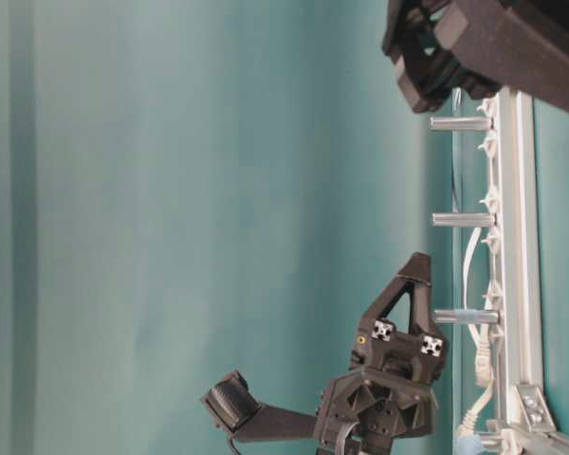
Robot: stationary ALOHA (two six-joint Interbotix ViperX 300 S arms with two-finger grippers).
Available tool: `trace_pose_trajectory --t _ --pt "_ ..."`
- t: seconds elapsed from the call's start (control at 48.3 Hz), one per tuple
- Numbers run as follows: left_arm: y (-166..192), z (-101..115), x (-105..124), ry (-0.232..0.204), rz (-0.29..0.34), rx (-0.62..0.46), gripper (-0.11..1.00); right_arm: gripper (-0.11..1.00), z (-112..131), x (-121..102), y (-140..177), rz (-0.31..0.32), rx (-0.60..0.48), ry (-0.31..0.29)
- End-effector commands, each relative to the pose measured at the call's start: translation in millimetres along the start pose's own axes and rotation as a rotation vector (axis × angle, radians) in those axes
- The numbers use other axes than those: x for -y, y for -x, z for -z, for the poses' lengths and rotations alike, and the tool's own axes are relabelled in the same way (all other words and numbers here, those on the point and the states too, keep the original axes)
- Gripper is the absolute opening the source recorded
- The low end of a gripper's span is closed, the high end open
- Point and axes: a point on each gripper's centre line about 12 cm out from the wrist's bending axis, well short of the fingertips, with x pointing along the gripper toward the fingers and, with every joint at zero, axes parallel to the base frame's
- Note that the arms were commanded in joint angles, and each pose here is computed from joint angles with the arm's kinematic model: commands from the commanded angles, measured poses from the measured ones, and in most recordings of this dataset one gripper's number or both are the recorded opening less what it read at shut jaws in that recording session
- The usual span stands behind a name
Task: Insert the wire through the string loop located on the right side.
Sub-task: 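Lower the open right gripper toward the black USB cable's connector end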
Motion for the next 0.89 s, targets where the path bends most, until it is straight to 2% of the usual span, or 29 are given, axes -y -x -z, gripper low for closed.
trace_pose_trajectory --t 0.0,0.041,0.103,0.166,0.517,0.6,0.662,0.807,0.869 --pt "-2 -12 3 -0.033 0.031 0.028 0.15 0.24 -13 0 -2 0.002 0.040 -0.013" --pt "-3 -11 3 -0.031 0.029 0.018 0.12 0.22 -14 0 -2 0.001 0.037 -0.013" --pt "-3 -12 3 -0.028 0.031 0.012 0.01 0.09 -15 0 -1 0.000 0.023 -0.012" --pt "-2 -13 3 -0.024 0.030 0.005 0.00 0.01 -17 0 1 -0.001 0.009 -0.007" --pt "7 -23 3 -0.022 0.029 -0.046 0.01 0.01 -16 -5 1 -0.011 -0.019 -0.026" --pt "8 -23 3 -0.021 0.030 -0.063 0.18 0.02 -16 -5 1 -0.009 -0.024 -0.045" --pt "8 -23 4 -0.021 0.032 -0.069 0.35 0.11 -16 -5 1 -0.004 -0.024 -0.067" --pt "10 -25 4 -0.021 0.032 -0.074 0.75 0.50 -15 -3 2 0.018 -0.023 -0.114" --pt "11 -25 5 -0.023 0.034 -0.073 0.82 0.69 -14 -2 2 0.031 -0.024 -0.133"
